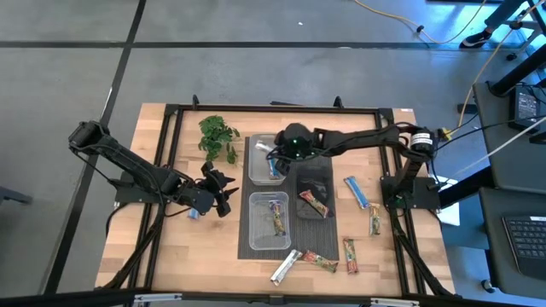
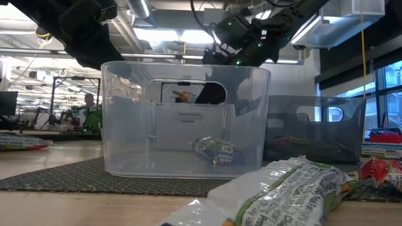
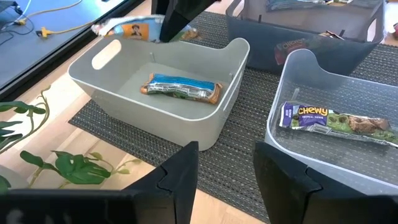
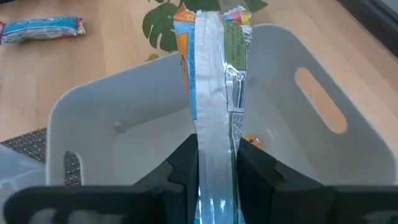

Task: Pick and place Granola Bars by type
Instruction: Put the yellow granola bar into the gray bin, then put the red granola bar into the black bin

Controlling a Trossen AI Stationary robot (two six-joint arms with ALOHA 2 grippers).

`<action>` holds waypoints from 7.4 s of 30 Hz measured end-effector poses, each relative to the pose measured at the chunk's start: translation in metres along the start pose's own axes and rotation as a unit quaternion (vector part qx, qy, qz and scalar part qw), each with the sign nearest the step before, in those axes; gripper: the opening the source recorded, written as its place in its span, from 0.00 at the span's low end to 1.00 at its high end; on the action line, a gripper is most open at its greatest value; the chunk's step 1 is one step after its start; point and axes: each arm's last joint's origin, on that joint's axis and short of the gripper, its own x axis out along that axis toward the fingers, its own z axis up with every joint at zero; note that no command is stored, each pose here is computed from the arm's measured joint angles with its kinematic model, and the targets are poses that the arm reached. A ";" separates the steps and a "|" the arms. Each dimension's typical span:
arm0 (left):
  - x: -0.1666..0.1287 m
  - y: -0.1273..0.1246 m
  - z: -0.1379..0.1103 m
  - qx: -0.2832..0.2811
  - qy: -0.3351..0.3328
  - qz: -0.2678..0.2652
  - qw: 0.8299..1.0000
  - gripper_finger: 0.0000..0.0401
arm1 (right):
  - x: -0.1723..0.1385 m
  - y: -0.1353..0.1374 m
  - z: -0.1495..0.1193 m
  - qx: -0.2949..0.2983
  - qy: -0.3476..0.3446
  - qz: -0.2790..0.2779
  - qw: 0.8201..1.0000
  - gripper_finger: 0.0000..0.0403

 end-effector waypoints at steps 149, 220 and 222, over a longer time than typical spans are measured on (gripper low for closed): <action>0.018 0.023 -0.070 -0.332 0.416 0.216 0.818 0.36 | -0.190 -0.006 -0.112 -0.140 -0.087 0.038 0.986 0.45; 0.105 -0.060 0.116 0.095 -0.337 -0.177 0.920 0.21 | -0.131 0.041 -0.075 -0.161 -0.269 0.250 0.916 0.67; 0.106 -0.059 0.117 0.093 -0.335 -0.173 0.921 0.21 | -0.132 0.043 -0.075 -0.159 -0.276 0.243 0.916 0.70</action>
